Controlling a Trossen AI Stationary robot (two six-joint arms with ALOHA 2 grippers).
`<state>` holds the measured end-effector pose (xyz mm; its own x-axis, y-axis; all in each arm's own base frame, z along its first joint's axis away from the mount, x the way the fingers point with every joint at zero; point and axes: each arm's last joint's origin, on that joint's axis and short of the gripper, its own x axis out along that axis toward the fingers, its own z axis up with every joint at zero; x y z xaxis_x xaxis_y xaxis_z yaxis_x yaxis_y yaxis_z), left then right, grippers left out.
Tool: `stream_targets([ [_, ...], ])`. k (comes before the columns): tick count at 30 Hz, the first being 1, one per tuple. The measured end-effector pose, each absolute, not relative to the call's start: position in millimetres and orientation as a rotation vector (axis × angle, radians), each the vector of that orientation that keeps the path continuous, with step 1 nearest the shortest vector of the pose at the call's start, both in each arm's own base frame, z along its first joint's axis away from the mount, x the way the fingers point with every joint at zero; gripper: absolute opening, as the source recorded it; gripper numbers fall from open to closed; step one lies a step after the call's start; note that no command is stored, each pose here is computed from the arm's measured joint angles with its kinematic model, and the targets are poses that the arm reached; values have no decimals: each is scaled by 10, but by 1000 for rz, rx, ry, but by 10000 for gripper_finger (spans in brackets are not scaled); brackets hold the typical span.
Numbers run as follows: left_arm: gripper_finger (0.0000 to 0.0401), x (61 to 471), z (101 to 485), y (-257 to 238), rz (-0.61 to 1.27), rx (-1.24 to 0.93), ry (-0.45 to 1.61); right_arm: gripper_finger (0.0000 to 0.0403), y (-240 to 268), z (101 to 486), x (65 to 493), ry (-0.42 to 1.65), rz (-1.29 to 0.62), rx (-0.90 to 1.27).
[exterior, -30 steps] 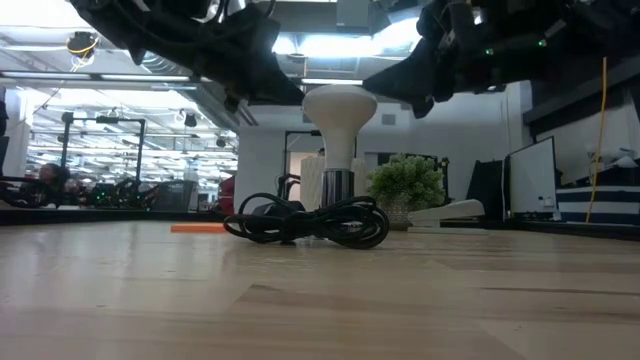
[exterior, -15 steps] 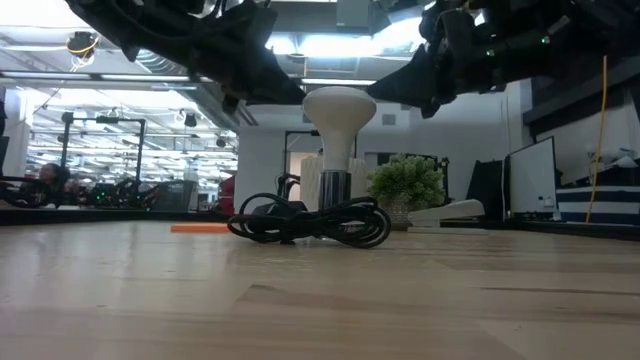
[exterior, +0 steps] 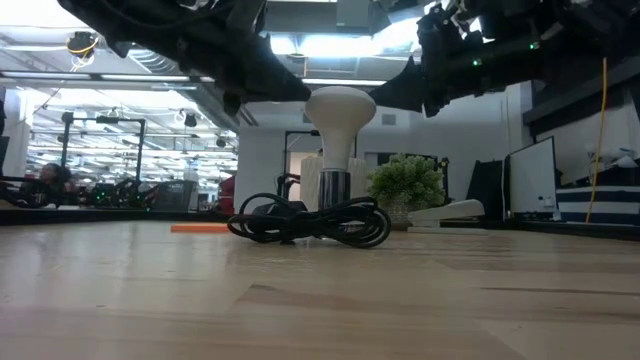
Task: Screw lightbulb
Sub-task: Remove the light bulb from the lamp socket
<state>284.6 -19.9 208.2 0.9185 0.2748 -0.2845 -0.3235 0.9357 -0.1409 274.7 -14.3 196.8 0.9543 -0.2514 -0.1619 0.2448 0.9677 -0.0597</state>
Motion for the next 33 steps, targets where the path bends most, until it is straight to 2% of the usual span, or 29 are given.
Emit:
stream_targets([
  [5,5,2856,2120,-210,304,-174,227,12,-141,2000,2752,129,-253,-51],
  [12,5,2879,2288,-279,259,-82,75,12,-123,2087,2761,40,-194,-41],
  [15,5,2879,2324,-237,312,-52,42,12,-110,2123,2763,5,-150,-38],
  [20,5,2874,2324,-70,474,-28,42,12,-61,2175,2734,-4,7,-32],
  [25,5,2865,2274,151,564,-34,88,12,-17,2127,2708,75,155,-21],
  [33,5,2846,2147,296,544,-78,204,12,-33,2021,2701,183,98,9],
])
